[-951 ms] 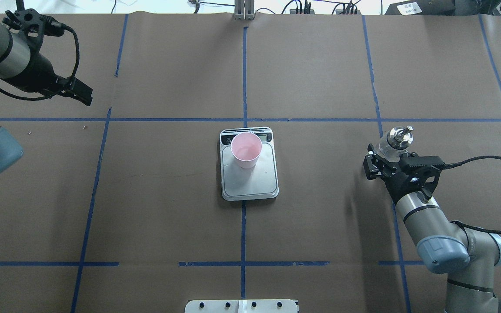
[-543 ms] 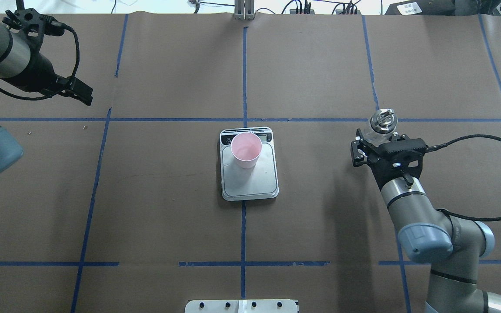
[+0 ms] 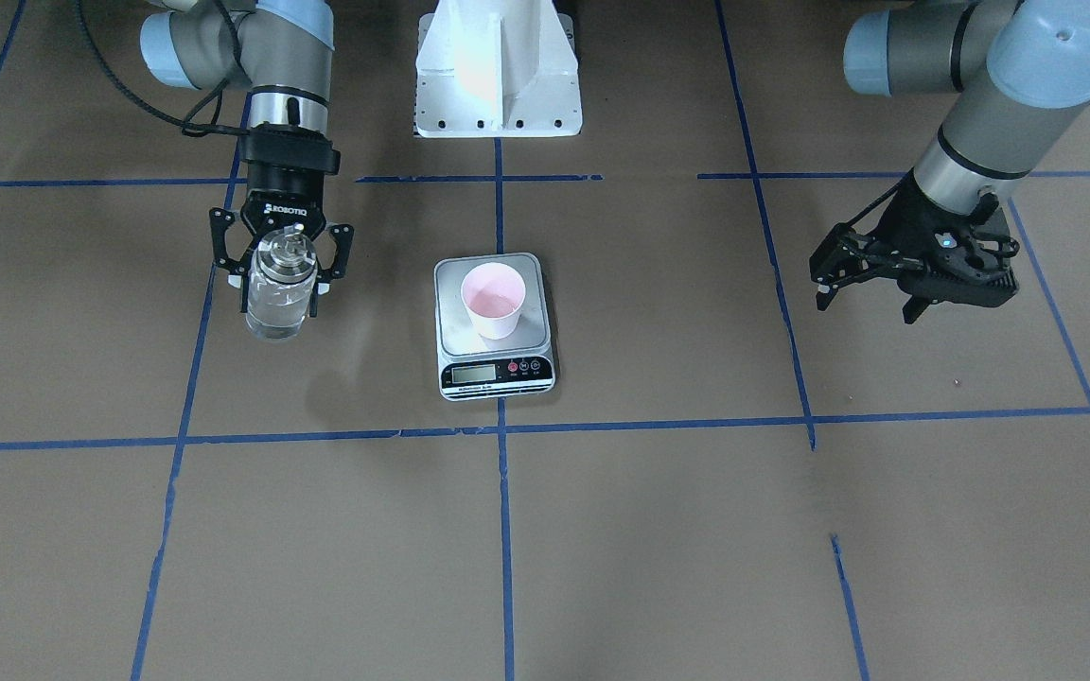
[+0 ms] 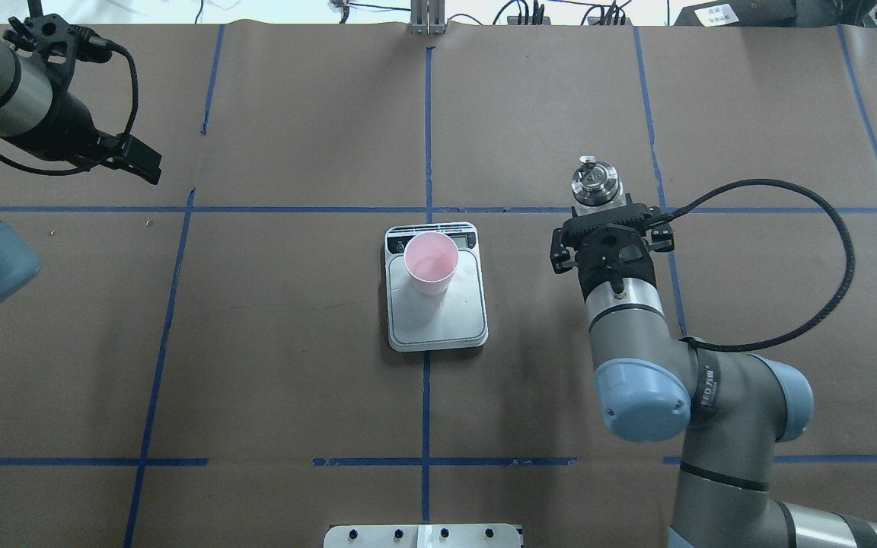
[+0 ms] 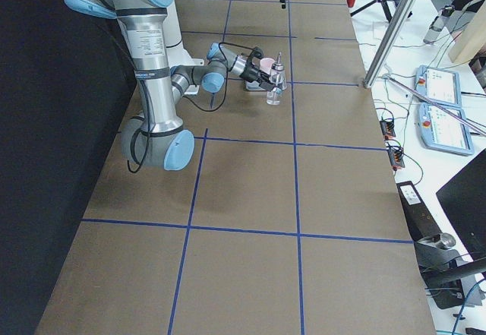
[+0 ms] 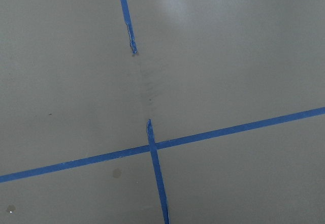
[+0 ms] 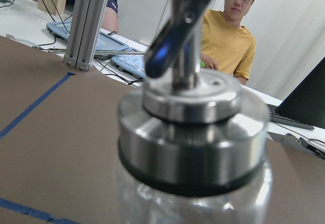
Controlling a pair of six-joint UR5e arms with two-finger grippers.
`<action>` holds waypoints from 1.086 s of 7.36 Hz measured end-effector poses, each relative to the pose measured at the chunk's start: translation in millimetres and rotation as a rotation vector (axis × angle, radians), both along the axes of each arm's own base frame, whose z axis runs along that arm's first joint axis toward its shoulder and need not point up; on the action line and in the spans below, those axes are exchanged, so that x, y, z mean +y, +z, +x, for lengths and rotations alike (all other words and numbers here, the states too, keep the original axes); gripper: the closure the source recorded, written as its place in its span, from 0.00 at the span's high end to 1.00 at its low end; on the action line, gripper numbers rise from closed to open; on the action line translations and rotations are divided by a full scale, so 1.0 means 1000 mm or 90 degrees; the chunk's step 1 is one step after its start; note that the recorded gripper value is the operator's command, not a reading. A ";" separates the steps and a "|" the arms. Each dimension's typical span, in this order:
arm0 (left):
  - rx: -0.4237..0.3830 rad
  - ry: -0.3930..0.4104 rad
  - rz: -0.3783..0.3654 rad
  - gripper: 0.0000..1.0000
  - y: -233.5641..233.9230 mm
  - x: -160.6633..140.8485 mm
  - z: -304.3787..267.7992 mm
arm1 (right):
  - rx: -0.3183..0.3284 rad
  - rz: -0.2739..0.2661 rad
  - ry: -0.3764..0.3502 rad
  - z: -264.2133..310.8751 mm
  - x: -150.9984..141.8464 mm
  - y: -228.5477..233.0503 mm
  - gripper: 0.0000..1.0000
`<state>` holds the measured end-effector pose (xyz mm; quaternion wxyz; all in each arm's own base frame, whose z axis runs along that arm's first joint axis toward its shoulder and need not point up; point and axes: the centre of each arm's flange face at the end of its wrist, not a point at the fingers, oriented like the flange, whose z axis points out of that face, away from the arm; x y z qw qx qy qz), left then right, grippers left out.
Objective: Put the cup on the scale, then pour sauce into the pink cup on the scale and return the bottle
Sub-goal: 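Tilt the glass bottle with the right gripper over the pink cup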
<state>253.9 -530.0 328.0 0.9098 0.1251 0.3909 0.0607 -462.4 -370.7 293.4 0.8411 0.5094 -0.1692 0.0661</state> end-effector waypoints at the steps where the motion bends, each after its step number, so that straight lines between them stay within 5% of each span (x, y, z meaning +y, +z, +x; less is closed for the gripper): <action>1: -0.001 0.000 0.000 1.00 0.001 0.000 -0.001 | 0.044 -0.012 -0.008 -0.017 -0.003 -0.013 0.00; 4: -0.005 0.003 0.002 1.00 0.008 0.004 -0.006 | 0.291 -0.027 -0.014 -0.048 -0.013 -0.043 0.00; 5: -0.007 0.009 0.006 1.00 0.012 0.009 -0.009 | 0.333 -0.024 -0.021 -0.053 -0.010 -0.047 0.00; 8: -0.023 0.055 0.040 1.00 0.029 0.017 -0.016 | 0.494 0.054 -0.056 -0.066 0.010 -0.054 0.00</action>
